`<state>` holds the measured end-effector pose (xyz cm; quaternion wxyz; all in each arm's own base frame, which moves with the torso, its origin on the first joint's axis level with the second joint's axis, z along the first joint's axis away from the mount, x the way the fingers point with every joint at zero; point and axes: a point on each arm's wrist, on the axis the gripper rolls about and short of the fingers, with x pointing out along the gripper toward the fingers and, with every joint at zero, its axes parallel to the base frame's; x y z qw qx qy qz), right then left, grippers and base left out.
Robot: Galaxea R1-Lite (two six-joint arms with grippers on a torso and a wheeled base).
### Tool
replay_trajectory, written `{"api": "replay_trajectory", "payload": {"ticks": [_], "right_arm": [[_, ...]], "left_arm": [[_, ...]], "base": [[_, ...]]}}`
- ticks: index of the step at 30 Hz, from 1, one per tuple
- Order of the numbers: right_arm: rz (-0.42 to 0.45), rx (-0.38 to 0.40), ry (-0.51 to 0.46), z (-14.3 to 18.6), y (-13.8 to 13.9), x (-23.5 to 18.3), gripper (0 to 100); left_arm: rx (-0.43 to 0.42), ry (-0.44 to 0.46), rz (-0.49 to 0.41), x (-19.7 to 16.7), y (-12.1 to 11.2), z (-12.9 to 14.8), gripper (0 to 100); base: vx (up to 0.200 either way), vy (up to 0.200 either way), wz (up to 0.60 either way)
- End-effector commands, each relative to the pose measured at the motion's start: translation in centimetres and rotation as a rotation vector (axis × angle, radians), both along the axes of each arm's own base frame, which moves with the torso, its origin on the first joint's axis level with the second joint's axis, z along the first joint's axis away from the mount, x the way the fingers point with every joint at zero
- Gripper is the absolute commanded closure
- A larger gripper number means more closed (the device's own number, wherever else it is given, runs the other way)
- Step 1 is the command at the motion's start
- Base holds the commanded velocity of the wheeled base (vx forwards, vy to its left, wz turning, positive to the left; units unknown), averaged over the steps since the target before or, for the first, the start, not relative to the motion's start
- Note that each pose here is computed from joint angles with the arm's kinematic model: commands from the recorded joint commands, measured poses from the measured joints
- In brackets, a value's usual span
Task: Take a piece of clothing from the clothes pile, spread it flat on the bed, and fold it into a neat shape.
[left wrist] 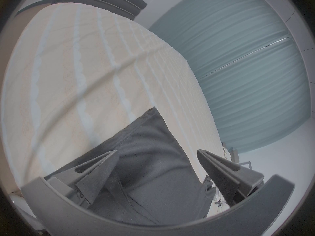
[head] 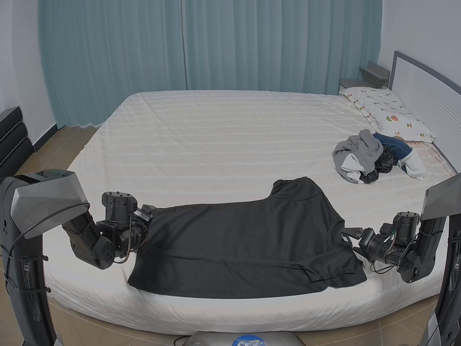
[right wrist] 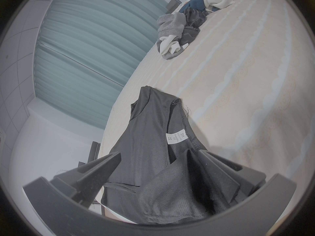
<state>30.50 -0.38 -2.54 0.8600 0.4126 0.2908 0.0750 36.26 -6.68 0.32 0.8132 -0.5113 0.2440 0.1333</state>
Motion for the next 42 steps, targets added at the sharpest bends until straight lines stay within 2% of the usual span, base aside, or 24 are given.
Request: {"api": "replay_trajectory", "payload": {"ticks": [1,4,8,9,10,11,13,17,22,26,42], "right_arm": [[0.000,0.000,-0.005,0.1,0.0,0.0,0],[-0.001,-0.001,-0.005,0.1,0.0,0.0,0],[-0.001,-0.001,-0.005,0.1,0.0,0.1,0],[-0.001,-0.001,-0.005,0.1,0.0,0.1,0],[-0.001,-0.001,-0.004,0.1,0.0,0.0,0],[0.000,-0.001,-0.004,0.1,0.1,0.0,0],[-0.001,-0.002,-0.004,0.1,0.1,0.0,0],[-0.001,-0.003,-0.001,0.0,0.1,0.0,0],[-0.001,-0.003,-0.001,0.0,0.1,0.0,0],[-0.001,-0.003,-0.001,0.0,0.1,0.0,0],[0.007,-0.003,0.000,0.0,0.3,0.0,0]], "left_arm": [[-0.011,-0.003,-0.011,-0.1,0.8,0.6,0],[0.010,0.008,-0.086,-1.5,2.3,1.6,0],[0.064,0.048,-0.237,-3.1,3.5,2.1,0],[0.064,0.048,-0.237,-3.1,3.5,2.1,0],[0.106,0.057,-0.292,-3.2,4.2,1.9,0],[0.114,0.058,-0.299,-3.1,4.3,1.8,0],[0.202,0.046,-0.388,-3.0,5.0,1.5,0],[0.282,0.066,-0.519,-3.0,5.0,-0.2,0],[0.309,0.083,-0.560,-2.6,4.6,-1.5,0],[0.313,0.084,-0.589,-1.6,3.3,-2.8,0],[0.318,0.080,-0.607,-1.7,2.6,-3.1,0]], "base": [[0.000,0.000,0.00],[0.000,0.000,0.00],[0.000,0.000,0.00],[0.000,0.000,0.00],[0.000,0.000,0.00],[0.000,0.000,0.00],[0.000,0.000,0.00],[0.000,0.000,0.00],[0.000,0.000,0.00],[0.000,0.000,0.00],[0.000,0.000,0.00]]}}
